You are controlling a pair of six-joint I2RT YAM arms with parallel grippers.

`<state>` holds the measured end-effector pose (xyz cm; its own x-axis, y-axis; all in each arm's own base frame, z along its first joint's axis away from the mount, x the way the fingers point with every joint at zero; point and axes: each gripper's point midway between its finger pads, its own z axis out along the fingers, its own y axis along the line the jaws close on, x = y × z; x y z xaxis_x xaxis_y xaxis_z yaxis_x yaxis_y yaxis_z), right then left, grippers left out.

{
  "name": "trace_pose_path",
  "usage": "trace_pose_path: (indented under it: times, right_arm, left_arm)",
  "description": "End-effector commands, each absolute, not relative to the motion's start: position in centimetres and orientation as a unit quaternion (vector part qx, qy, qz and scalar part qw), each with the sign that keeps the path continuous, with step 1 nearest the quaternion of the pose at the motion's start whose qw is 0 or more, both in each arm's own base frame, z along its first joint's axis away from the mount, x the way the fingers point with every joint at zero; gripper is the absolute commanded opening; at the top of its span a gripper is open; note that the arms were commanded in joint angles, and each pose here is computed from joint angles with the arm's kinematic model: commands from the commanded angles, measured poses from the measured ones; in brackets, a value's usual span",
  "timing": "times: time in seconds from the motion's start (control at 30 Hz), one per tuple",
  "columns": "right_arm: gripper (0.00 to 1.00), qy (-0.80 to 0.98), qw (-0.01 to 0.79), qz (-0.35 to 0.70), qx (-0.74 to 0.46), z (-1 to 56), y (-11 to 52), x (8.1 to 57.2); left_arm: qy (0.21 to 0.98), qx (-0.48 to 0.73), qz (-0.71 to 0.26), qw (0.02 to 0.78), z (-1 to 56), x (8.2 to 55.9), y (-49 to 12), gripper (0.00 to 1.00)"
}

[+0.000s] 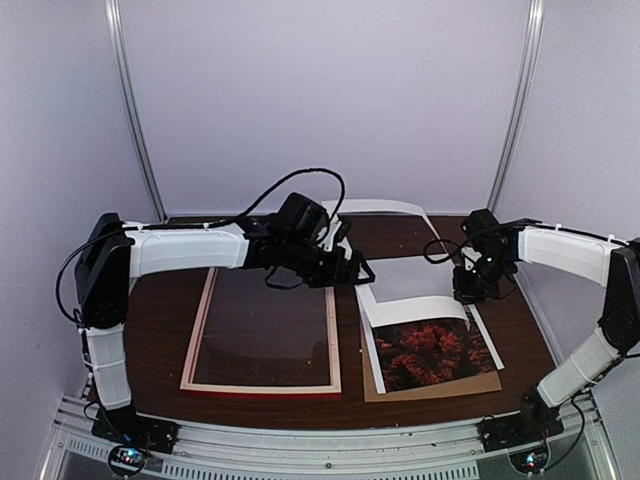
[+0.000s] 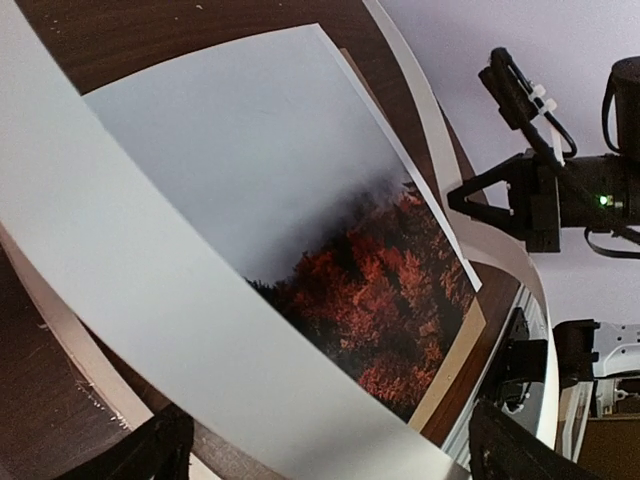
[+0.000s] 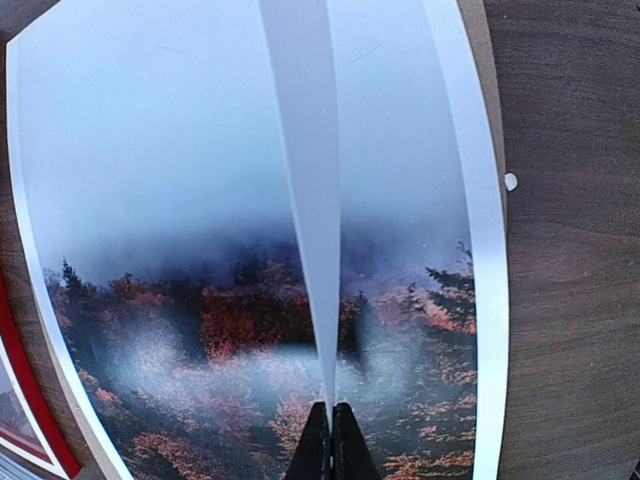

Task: Put the photo into the frame
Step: Pass from the right arm to the left

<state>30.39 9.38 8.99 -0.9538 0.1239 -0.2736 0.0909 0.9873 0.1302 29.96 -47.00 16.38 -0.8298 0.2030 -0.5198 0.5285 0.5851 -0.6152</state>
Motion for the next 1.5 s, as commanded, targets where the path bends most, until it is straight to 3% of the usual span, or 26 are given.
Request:
trace_pose_path:
  times: [0.0, 0.27, 0.43, 0.5, 0.97, 1.1, 1.17, 1.33, 1.47]
  right_arm:
    - [0.00, 0.985, 0.153, 0.049, 0.055, 9.4, 10.7, 30.9]
    - [0.00, 0.987, 0.151, 0.043, 0.032, 8.8, 13.0, 30.7]
    - [0.00, 0.988, 0.149, 0.029, 0.022, 8.2, 13.3, 30.6]
    - [0.00, 0.988, 0.149, 0.027, 0.020, 8.1, 13.5, 30.5]
    - [0.00, 0.988, 0.153, 0.024, 0.015, 7.9, 14.4, 30.7]
    - [0.00, 0.988, 0.152, 0.024, 0.015, 7.8, 14.4, 30.6]
    - [0.00, 0.988, 0.153, 0.026, 0.015, 7.9, 14.4, 30.5]
    - [0.10, 0.987, 0.156, 0.037, 0.013, 8.5, 14.8, 30.4]
    - [0.38, 0.983, 0.173, 0.065, 0.013, 10.1, 15.5, 30.4]
  left_arm:
    - [0.851, 0.178, -0.445, 0.215, 18.4, 31.3, -45.7, 0.94]
    - [0.824, 0.129, -0.509, 0.213, 19.8, 33.4, -43.7, 0.77]
    - [0.808, 0.101, -0.540, 0.213, 20.4, 34.8, -42.4, 0.51]
    - [0.805, 0.096, -0.546, 0.211, 20.5, 35.1, -42.2, 0.46]
    - [0.798, 0.090, -0.561, 0.202, 20.7, 34.9, -42.3, 0.18]
    - [0.795, 0.092, -0.563, 0.207, 21.1, 34.8, -42.2, 0.03]
    - [0.793, 0.094, -0.565, 0.208, 21.6, 34.6, -42.1, 0.00]
    - [0.797, 0.102, -0.557, 0.209, 22.6, 34.3, -41.6, 0.00]
    - [0.810, 0.113, -0.538, 0.206, 23.0, 33.7, -40.9, 0.00]
